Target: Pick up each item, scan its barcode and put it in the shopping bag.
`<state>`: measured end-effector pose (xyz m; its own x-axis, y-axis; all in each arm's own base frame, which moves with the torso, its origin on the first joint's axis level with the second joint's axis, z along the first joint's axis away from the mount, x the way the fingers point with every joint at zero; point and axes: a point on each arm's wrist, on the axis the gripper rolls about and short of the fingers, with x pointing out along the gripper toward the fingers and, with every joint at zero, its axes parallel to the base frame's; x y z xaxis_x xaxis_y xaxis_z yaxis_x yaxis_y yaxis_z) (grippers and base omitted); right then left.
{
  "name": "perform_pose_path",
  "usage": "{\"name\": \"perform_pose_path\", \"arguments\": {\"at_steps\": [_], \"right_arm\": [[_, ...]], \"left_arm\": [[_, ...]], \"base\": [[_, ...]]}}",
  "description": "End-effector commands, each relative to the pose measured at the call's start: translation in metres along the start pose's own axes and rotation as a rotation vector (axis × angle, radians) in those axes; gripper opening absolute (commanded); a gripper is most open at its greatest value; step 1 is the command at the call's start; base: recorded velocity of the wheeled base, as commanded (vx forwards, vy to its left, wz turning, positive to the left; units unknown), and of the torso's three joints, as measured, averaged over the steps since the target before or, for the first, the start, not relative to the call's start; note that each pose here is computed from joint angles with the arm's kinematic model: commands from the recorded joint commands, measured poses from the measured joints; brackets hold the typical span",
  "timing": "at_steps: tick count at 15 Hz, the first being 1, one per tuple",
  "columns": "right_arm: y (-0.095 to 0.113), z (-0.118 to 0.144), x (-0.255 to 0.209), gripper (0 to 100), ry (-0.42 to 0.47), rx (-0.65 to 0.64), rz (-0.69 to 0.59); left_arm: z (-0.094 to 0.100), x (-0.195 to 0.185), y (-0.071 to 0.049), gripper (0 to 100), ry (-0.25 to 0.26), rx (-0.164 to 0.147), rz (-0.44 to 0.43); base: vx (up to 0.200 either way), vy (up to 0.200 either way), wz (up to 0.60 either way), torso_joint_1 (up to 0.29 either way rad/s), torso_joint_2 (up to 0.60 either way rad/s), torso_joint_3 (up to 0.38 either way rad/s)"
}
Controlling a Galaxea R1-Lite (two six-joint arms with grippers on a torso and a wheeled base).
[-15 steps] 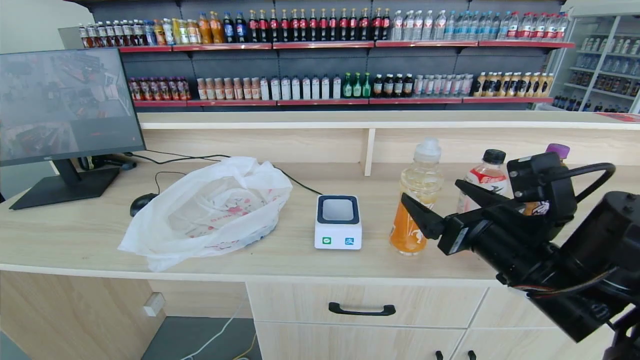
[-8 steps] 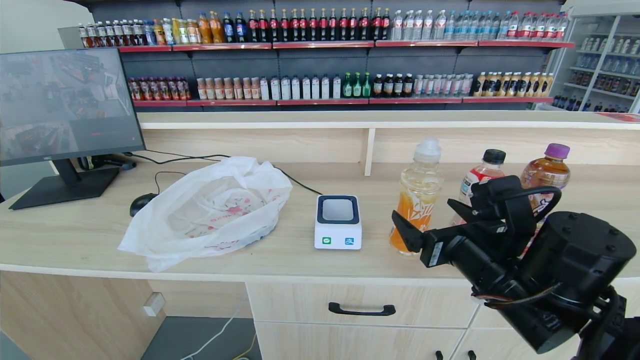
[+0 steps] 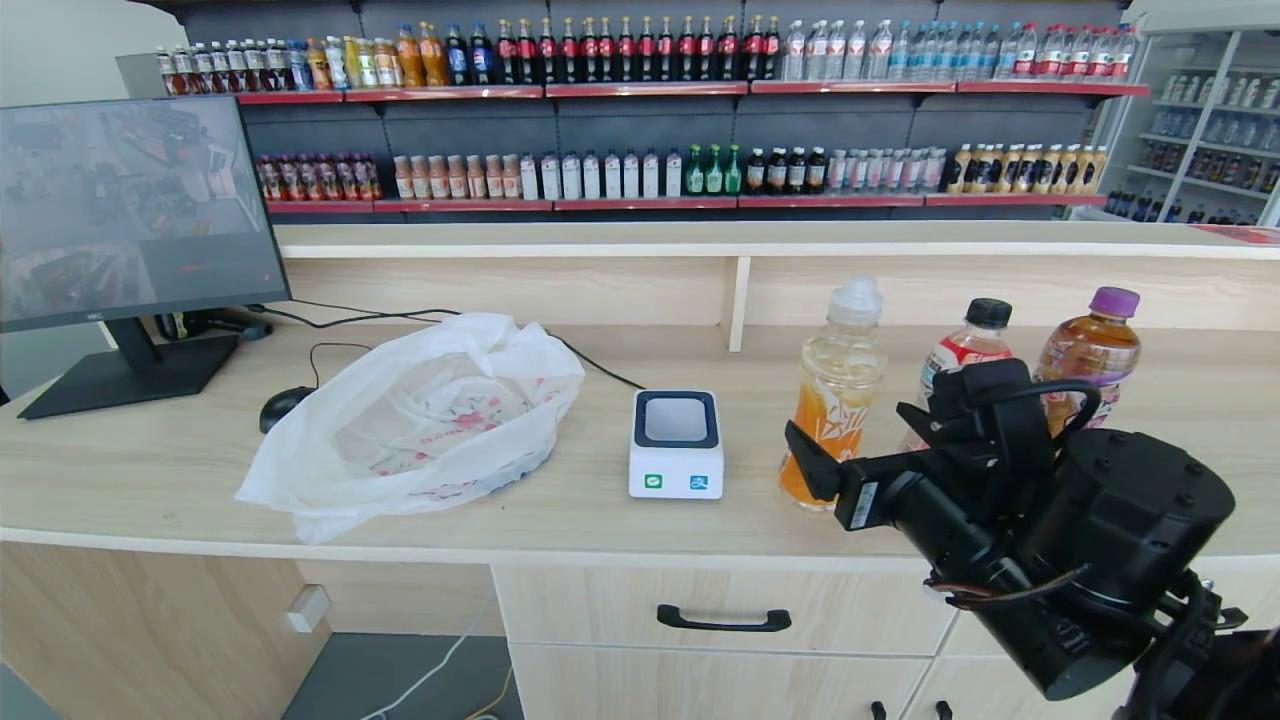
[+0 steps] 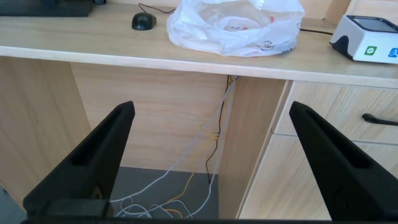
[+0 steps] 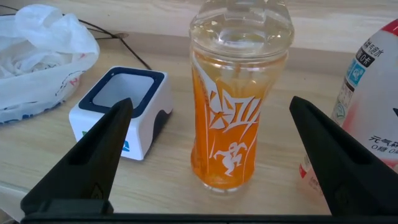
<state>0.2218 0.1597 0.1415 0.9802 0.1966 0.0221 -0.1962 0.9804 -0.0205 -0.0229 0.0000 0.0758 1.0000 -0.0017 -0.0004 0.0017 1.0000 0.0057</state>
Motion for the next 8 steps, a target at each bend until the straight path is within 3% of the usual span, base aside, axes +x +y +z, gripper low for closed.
{"name": "perform_pose_path", "arguments": {"at_steps": [1,8], "right_arm": [[0.0022,-0.0046,0.003,100,0.007,-0.004,0.002],[0.0025,-0.0059,0.0026,100,-0.015,0.002,0.002]], "left_arm": [[0.0,0.0,0.0,100,0.0,0.0,0.0],[0.0,0.0,0.0,100,0.0,0.0,0.0]], "base": [[0.0,0.0,0.0,0.0,0.0,0.0],[0.0,0.0,0.0,0.0,0.0,0.0]]}}
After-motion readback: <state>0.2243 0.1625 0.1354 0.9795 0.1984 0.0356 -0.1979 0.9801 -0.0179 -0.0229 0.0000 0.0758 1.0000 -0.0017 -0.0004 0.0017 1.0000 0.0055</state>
